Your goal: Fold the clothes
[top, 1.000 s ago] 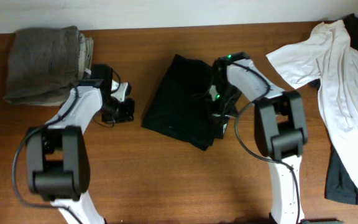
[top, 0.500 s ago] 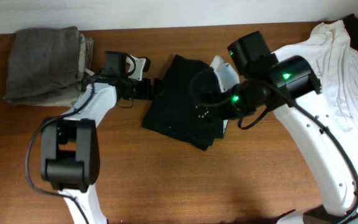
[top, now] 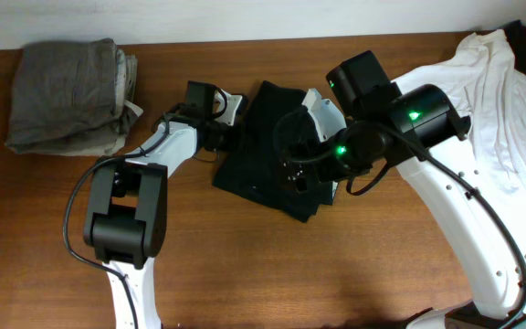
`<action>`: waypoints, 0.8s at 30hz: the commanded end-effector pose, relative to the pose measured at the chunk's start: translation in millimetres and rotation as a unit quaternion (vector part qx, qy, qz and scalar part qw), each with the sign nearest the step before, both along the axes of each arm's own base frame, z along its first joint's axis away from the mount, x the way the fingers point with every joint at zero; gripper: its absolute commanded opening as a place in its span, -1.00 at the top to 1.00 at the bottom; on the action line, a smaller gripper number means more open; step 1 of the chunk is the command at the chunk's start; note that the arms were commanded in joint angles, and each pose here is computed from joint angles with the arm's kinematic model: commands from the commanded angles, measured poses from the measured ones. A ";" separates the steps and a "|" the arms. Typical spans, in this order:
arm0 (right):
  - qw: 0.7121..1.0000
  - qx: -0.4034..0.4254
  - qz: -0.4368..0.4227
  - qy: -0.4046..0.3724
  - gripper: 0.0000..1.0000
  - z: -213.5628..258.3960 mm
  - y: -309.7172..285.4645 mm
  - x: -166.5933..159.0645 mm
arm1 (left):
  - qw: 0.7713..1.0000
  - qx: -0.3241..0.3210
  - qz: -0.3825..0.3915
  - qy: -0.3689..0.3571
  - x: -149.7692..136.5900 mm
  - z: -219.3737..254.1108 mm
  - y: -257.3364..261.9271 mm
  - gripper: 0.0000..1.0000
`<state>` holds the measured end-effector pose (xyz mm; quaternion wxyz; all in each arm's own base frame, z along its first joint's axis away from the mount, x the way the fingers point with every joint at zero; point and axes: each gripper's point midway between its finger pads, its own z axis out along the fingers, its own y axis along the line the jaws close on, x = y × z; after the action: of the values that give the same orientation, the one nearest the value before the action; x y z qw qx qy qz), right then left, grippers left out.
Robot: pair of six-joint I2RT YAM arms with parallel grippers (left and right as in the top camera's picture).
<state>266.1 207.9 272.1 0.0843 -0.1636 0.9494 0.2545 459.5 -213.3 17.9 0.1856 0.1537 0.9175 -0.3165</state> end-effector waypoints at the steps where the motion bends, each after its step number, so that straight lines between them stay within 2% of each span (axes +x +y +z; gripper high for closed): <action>1: 1.000 0.003 0.009 -0.011 -0.92 6.4 0.8 -4.6 | 1.000 0.000 -0.011 0.018 -7.9 -17.9 -6.5 0.98; 7: 1.000 -0.003 0.008 -0.008 -0.92 5.0 -1.2 -6.2 | 1.000 0.010 -0.015 -0.006 2.2 -4.9 -2.9 0.99; 9: 1.000 -0.009 0.006 -0.005 -0.92 3.7 -3.3 -7.2 | 0.995 0.094 0.021 -0.023 19.7 5.0 25.2 0.99; 10: 1.000 -0.016 0.004 -0.007 -0.92 2.5 -5.6 -6.2 | 0.993 0.116 0.028 -0.026 25.1 11.3 34.2 0.99; 16: 1.000 -0.019 0.003 -0.007 -0.92 1.9 -6.7 -6.4 | 0.982 0.177 -0.014 -0.072 51.2 74.5 83.9 0.98; 19: 1.000 -0.019 0.003 -0.007 -0.92 1.8 -6.8 -6.4 | 0.970 0.226 0.021 -0.088 67.3 96.3 123.7 0.98; 24: 0.999 -0.034 0.001 0.006 -0.93 -1.6 -12.4 -12.3 | 0.959 0.241 0.073 -0.129 92.3 136.2 179.1 0.96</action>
<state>258.7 198.3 266.2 0.0658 -0.1570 0.9578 0.2315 536.4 -65.2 124.3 0.2430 0.1680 0.9518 -0.0828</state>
